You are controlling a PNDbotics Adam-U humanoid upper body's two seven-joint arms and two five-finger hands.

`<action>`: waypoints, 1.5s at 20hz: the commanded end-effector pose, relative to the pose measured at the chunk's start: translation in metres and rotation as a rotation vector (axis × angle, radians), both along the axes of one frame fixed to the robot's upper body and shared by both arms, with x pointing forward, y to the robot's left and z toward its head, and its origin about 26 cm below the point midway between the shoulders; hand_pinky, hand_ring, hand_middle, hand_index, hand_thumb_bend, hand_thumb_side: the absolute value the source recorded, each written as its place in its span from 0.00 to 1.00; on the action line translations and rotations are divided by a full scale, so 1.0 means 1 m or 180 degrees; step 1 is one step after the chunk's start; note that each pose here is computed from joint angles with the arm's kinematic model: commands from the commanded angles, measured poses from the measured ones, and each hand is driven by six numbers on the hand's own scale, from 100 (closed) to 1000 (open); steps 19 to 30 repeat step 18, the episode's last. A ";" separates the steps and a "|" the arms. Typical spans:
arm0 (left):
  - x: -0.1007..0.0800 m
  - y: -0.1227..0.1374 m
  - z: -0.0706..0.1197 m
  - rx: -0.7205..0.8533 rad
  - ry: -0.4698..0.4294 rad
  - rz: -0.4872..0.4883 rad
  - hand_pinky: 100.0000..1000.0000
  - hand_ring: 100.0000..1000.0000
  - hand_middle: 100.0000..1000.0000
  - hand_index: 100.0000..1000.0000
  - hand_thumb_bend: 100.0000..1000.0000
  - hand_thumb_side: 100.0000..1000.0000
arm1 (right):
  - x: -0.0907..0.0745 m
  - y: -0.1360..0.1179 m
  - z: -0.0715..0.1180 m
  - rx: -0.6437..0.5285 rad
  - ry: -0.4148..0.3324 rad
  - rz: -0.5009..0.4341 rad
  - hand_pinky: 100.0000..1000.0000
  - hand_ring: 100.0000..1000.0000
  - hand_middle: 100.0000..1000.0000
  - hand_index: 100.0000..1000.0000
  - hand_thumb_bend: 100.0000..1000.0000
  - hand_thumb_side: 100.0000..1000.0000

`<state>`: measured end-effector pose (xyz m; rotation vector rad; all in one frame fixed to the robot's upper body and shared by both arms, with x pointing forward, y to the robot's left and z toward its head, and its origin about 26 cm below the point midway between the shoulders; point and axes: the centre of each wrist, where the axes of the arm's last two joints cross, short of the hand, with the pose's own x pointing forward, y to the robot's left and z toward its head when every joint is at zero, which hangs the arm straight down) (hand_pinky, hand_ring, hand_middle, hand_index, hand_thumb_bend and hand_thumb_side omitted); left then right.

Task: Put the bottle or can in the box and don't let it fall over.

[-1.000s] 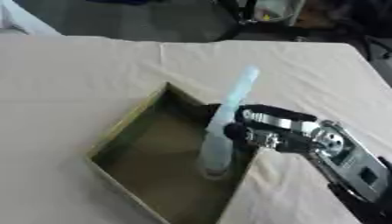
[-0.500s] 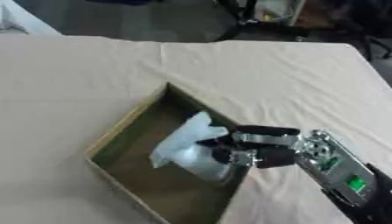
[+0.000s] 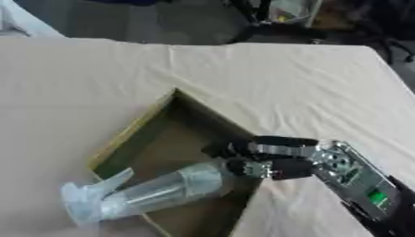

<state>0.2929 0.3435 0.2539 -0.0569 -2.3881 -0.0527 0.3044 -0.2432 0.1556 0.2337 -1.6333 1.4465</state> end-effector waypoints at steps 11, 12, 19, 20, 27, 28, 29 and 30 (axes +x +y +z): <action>-0.007 0.005 0.010 0.0126 -0.0085 0.0072 0.93 0.88 0.82 0.65 0.06 0.68 | -0.010 -0.037 0.056 0.2084 -0.0720 0.0140 1.00 1.00 1.00 1.00 0.00 0.48; -0.007 0.006 0.010 0.0131 -0.0079 0.0076 0.93 0.88 0.82 0.66 0.06 0.68 | -0.011 -0.044 0.061 0.2303 -0.0789 0.0120 1.00 1.00 1.00 1.00 0.00 0.48; -0.007 0.007 0.009 0.0156 -0.0061 0.0087 0.93 0.88 0.82 0.66 0.05 0.68 | -0.016 -0.070 0.065 0.2742 -0.0785 0.0030 1.00 1.00 1.00 1.00 0.00 0.49; -0.007 0.007 0.009 0.0156 -0.0061 0.0087 0.93 0.88 0.82 0.66 0.05 0.68 | -0.016 -0.070 0.065 0.2742 -0.0785 0.0030 1.00 1.00 1.00 1.00 0.00 0.49; -0.007 0.007 0.009 0.0156 -0.0061 0.0087 0.93 0.88 0.82 0.66 0.05 0.68 | -0.016 -0.070 0.065 0.2742 -0.0785 0.0030 1.00 1.00 1.00 1.00 0.00 0.49; -0.007 0.007 0.009 0.0156 -0.0061 0.0087 0.93 0.88 0.82 0.66 0.05 0.68 | -0.016 -0.070 0.065 0.2742 -0.0785 0.0030 1.00 1.00 1.00 1.00 0.00 0.49; -0.007 0.007 0.009 0.0156 -0.0061 0.0087 0.93 0.88 0.82 0.66 0.05 0.68 | -0.016 -0.070 0.065 0.2742 -0.0785 0.0030 1.00 1.00 1.00 1.00 0.00 0.49; -0.007 0.007 0.009 0.0156 -0.0061 0.0087 0.93 0.88 0.82 0.66 0.05 0.68 | -0.016 -0.070 0.065 0.2742 -0.0785 0.0030 1.00 1.00 1.00 1.00 0.00 0.49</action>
